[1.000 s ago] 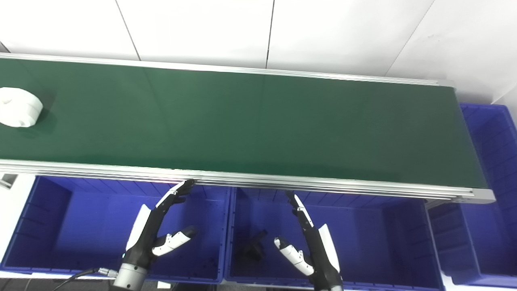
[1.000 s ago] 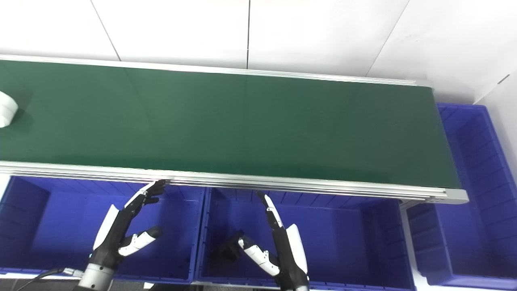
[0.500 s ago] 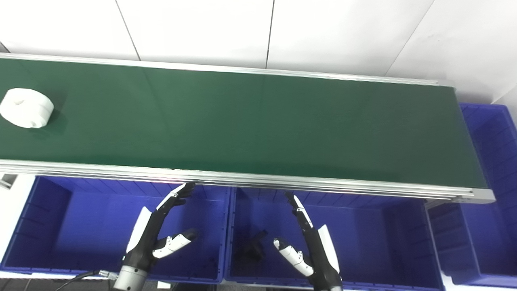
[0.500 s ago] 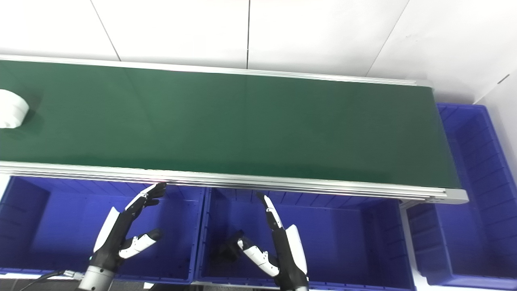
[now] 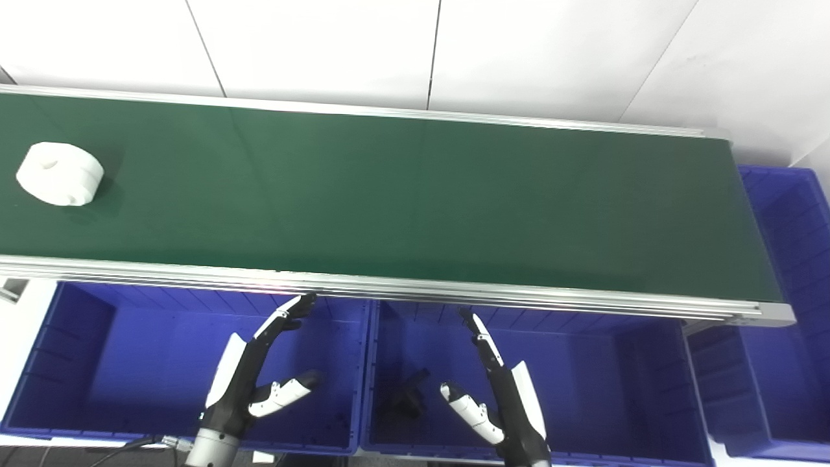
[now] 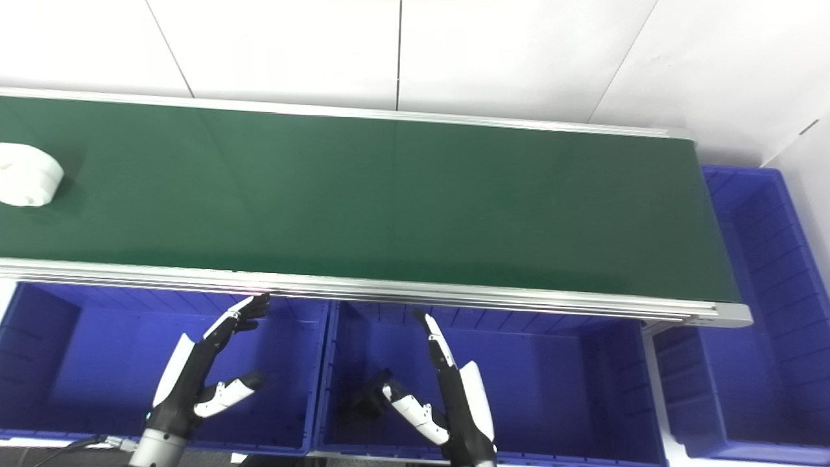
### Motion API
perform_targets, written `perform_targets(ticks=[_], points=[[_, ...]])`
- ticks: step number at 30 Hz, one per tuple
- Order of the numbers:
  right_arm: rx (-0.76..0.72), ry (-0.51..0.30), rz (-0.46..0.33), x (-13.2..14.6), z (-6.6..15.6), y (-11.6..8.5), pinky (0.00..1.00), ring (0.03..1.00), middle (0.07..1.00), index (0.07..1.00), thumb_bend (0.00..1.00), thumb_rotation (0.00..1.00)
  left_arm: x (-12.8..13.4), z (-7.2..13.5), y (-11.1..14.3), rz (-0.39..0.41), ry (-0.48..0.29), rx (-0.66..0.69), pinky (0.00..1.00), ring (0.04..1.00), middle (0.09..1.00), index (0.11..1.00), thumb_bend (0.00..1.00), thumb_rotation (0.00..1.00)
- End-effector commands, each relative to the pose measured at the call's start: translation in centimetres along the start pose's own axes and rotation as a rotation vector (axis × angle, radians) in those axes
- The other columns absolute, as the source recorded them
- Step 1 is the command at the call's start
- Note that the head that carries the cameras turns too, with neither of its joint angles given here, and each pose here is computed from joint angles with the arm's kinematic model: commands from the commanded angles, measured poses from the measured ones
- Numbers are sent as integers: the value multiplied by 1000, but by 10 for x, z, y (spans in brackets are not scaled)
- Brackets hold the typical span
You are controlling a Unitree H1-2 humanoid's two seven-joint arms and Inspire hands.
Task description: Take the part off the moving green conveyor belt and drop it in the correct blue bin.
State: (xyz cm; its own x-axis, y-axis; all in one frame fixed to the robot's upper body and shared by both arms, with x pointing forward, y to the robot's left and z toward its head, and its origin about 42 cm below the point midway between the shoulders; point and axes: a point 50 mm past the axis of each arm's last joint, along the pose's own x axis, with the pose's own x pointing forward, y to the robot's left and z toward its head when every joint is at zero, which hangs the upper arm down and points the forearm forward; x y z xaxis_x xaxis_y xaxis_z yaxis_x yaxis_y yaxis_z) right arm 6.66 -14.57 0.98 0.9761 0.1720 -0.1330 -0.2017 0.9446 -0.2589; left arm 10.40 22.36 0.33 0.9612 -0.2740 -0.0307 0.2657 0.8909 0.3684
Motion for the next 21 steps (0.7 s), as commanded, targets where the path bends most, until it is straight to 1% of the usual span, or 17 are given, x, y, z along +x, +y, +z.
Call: perform_targets(ticks=[1, 6, 8, 10, 13, 21], points=[[32, -66, -14, 0, 5, -3, 973, 985, 982, 978, 701, 919, 4, 3, 5, 12, -40, -5, 777, 814, 836, 835, 808, 814], [30, -65, -4, 0, -1, -6, 999, 1000, 1000, 996, 691, 942, 5, 0, -1, 8, -24, -16, 737, 788, 820, 807, 825, 773], [23, -65, -6, 0, -3, -7, 1000, 1000, 1000, 1000, 687, 959, 5, -2, -1, 6, -24, -4, 724, 778, 813, 795, 853, 793], [16, -66, -7, 1, -6, -7, 1000, 1000, 1000, 1000, 675, 961, 5, -3, -1, 0, -19, -6, 724, 777, 811, 791, 859, 791], [18, -65, -8, 2, -8, -6, 1000, 1000, 1000, 1000, 658, 956, 6, -4, 0, -17, -14, -9, 723, 776, 808, 788, 848, 774], [24, -70, -13, 5, -8, -3, 1000, 1000, 1000, 1000, 656, 968, 8, -6, 3, -13, -13, 8, 714, 772, 801, 781, 837, 780]])
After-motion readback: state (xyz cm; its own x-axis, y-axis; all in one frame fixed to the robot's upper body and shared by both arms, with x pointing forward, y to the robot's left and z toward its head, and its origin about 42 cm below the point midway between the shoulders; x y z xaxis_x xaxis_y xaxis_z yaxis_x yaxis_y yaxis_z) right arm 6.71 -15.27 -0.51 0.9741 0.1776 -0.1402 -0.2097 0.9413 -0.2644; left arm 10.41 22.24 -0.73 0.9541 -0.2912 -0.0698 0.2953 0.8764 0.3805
